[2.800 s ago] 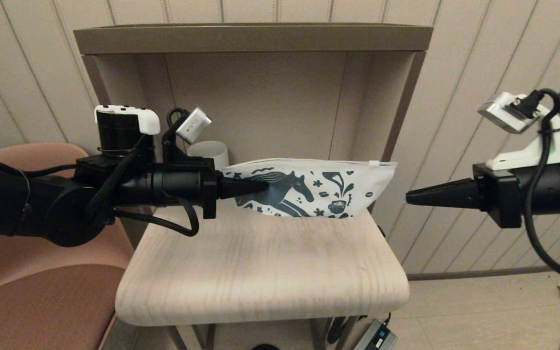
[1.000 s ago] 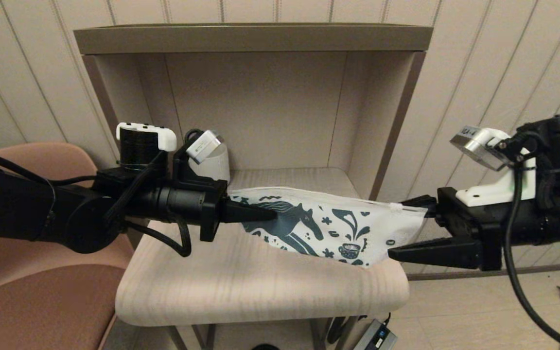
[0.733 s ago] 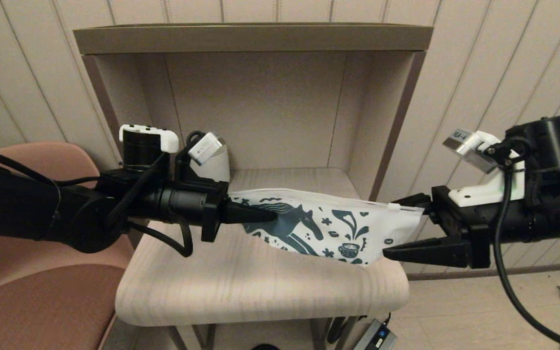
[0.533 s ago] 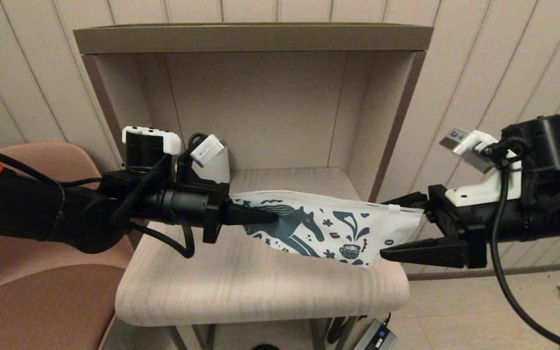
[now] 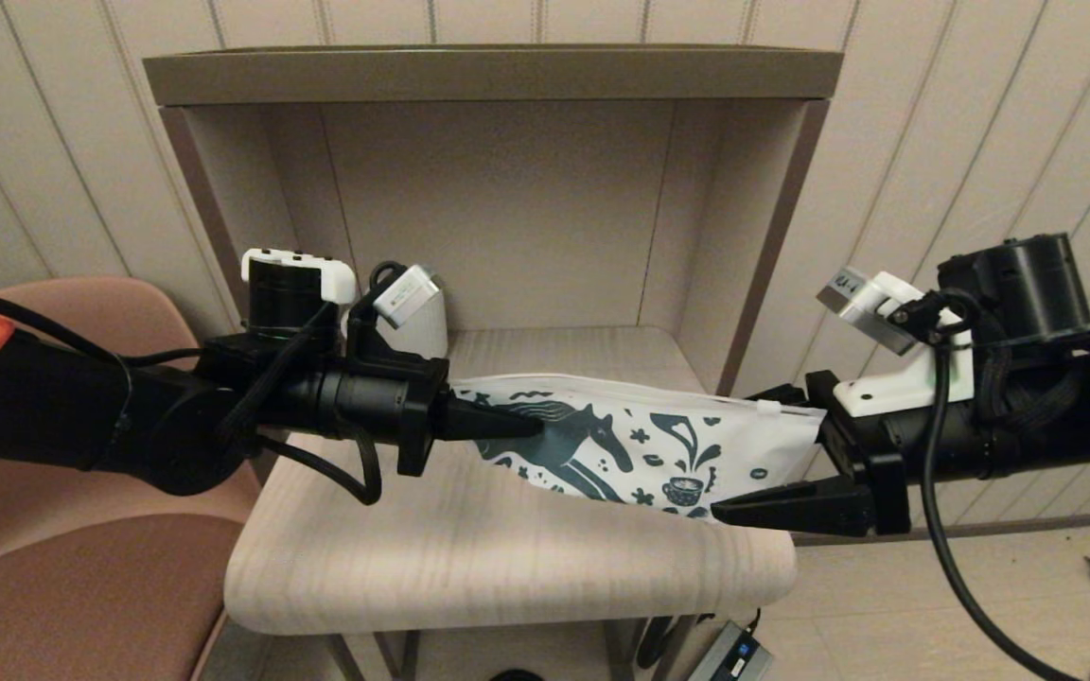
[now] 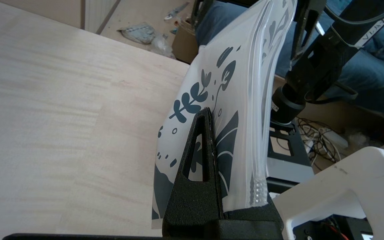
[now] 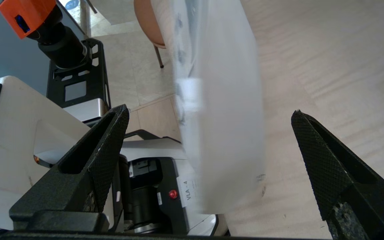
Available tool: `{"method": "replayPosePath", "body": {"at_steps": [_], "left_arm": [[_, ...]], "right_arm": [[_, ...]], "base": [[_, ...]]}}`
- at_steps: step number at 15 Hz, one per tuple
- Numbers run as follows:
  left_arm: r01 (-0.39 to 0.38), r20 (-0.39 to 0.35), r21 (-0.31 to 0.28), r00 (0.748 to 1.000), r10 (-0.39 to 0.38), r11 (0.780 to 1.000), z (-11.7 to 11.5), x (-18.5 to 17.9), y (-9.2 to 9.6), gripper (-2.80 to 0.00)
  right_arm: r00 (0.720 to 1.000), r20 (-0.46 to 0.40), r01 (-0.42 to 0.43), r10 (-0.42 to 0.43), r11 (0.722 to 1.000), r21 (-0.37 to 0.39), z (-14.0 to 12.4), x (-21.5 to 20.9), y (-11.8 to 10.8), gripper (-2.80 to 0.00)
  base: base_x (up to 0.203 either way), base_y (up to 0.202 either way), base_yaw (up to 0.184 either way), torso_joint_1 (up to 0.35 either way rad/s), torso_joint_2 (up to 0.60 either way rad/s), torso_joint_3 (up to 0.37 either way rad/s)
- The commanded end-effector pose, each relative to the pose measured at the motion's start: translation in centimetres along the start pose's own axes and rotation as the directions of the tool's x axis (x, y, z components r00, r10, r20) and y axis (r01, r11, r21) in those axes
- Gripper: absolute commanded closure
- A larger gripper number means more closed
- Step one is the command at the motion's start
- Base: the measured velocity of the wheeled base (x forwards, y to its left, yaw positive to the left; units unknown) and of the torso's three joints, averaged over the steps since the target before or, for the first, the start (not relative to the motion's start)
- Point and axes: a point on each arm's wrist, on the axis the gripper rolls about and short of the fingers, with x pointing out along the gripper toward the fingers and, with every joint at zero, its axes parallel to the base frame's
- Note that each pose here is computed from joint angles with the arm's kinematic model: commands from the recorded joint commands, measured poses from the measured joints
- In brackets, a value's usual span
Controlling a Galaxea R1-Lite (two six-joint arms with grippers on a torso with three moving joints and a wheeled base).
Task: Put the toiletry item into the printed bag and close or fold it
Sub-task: Hand it to the other hand
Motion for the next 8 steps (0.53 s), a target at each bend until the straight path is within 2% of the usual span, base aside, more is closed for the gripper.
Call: {"method": "replayPosePath", "body": {"at_steps": [1,8], "left_arm": [[0.006,0.001,0.0,1.0,-0.006,1.0,-0.02,0.01,0.0,0.0],[0.006,0.0,0.001,1.0,-0.006,1.0,-0.09,-0.02,-0.05,0.0]], "right_arm": [[1.0,-0.001,-0.002,0.002,1.0,0.003,-0.11,0.07,-0.25,-2.8],[1.0,0.006,0.018,-0.018,1.0,-0.001,0.0,-0.47,-0.37,-2.8]], "base": [[0.0,0.0,0.0,0.0,0.0,0.0],[0.0,0.0,0.0,0.0,0.0,0.0]]}}
